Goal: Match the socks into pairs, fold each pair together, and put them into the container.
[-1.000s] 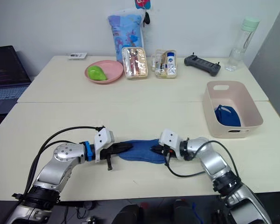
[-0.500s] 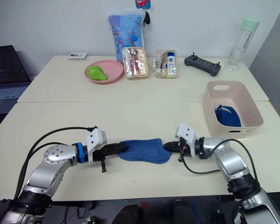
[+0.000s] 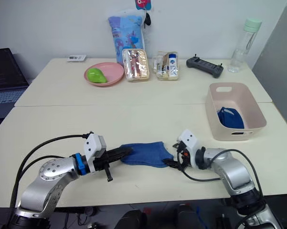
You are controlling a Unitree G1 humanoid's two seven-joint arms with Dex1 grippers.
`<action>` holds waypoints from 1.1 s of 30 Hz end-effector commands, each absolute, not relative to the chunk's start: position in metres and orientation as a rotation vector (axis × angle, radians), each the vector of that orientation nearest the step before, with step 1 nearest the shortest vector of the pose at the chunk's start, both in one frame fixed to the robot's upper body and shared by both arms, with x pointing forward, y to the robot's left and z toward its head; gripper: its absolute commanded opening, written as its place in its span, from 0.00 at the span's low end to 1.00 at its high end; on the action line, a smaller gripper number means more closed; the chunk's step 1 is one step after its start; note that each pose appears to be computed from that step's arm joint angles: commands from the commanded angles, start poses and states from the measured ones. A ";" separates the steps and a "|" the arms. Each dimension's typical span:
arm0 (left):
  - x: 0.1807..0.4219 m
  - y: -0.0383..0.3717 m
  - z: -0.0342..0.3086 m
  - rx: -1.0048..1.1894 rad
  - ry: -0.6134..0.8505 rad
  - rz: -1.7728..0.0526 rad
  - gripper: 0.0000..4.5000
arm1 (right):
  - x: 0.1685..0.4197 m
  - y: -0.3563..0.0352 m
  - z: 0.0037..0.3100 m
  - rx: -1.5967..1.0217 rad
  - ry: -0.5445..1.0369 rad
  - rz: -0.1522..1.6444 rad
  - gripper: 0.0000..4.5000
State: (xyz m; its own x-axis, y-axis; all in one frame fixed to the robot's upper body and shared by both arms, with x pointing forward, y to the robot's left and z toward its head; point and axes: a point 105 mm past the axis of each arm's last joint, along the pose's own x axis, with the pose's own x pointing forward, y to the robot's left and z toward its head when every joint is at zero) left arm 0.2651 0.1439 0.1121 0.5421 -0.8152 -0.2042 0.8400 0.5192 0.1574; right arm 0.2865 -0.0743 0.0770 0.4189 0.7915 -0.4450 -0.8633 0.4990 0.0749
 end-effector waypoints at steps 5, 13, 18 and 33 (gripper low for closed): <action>0.266 0.149 0.122 0.291 0.081 -0.990 0.00 | 0.275 -0.059 0.067 -0.185 0.511 1.141 0.77; 0.267 0.149 0.128 0.304 0.066 -0.997 0.00 | 0.273 -0.063 0.067 -0.178 0.549 1.202 0.19; 0.262 0.144 0.132 0.307 0.075 -1.064 0.00 | 0.288 -0.083 0.081 -0.162 0.577 1.243 0.00; 0.293 0.089 0.119 0.341 0.083 -1.226 0.00 | 0.331 -0.120 0.103 -0.297 0.655 1.406 0.00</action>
